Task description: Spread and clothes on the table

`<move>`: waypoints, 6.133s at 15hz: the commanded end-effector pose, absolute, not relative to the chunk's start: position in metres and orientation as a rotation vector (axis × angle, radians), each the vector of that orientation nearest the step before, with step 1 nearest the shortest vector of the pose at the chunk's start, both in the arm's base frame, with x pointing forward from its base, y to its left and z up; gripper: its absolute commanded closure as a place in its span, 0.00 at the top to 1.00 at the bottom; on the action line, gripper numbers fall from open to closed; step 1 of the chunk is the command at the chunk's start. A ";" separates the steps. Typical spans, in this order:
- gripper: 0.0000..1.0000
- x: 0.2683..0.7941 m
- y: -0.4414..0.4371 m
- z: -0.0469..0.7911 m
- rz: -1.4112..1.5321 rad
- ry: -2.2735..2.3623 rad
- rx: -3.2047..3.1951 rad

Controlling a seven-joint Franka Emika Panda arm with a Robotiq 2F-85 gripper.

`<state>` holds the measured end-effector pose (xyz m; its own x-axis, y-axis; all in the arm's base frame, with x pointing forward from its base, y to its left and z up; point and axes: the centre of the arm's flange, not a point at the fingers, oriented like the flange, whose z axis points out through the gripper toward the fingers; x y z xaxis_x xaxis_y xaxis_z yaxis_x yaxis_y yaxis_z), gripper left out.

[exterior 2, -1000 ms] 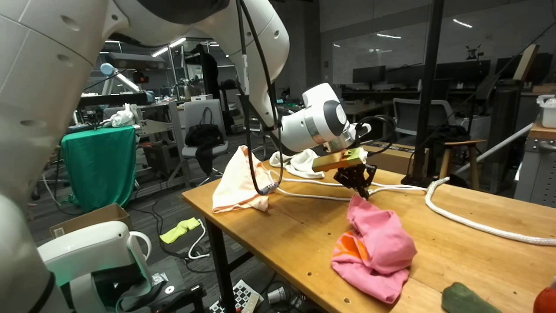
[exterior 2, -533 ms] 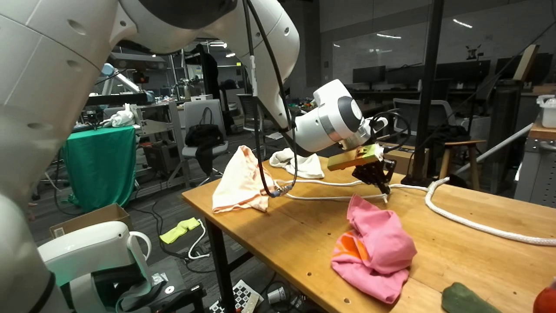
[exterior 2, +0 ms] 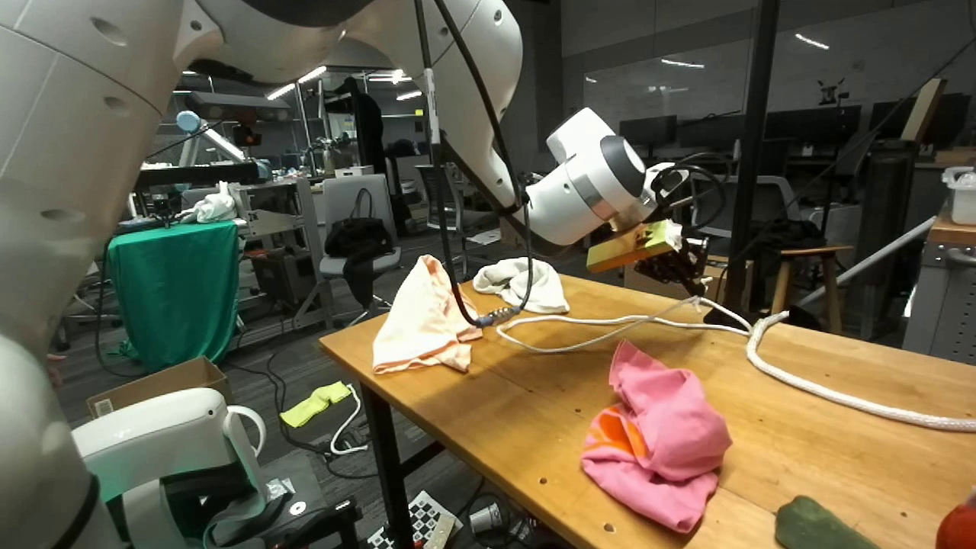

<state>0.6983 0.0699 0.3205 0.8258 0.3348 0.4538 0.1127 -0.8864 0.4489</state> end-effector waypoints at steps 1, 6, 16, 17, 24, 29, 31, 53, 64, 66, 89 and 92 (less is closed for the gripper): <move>0.03 0.689 0.061 0.357 0.902 0.258 2.542; 0.03 0.684 0.040 0.399 1.058 0.154 2.467; 0.03 0.662 0.013 0.474 1.322 0.008 2.320; 0.03 0.658 0.013 0.479 1.345 0.005 2.317; 0.03 0.624 0.040 0.482 1.428 0.130 2.360; 0.03 0.601 0.081 0.459 1.411 0.282 2.440; 0.03 0.596 0.098 0.447 1.387 0.320 2.481; 0.02 0.583 0.229 0.360 1.080 0.362 2.928; 0.04 0.618 0.218 0.340 0.883 0.241 2.960; 0.19 0.622 0.218 0.337 0.854 0.239 2.962; 1.00 0.536 0.029 0.442 -0.410 0.488 2.909; 1.00 0.511 -0.002 0.470 -0.397 0.522 2.940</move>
<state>0.5444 0.0227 0.4385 0.9109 0.2818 -0.3015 0.3333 -0.9331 0.1348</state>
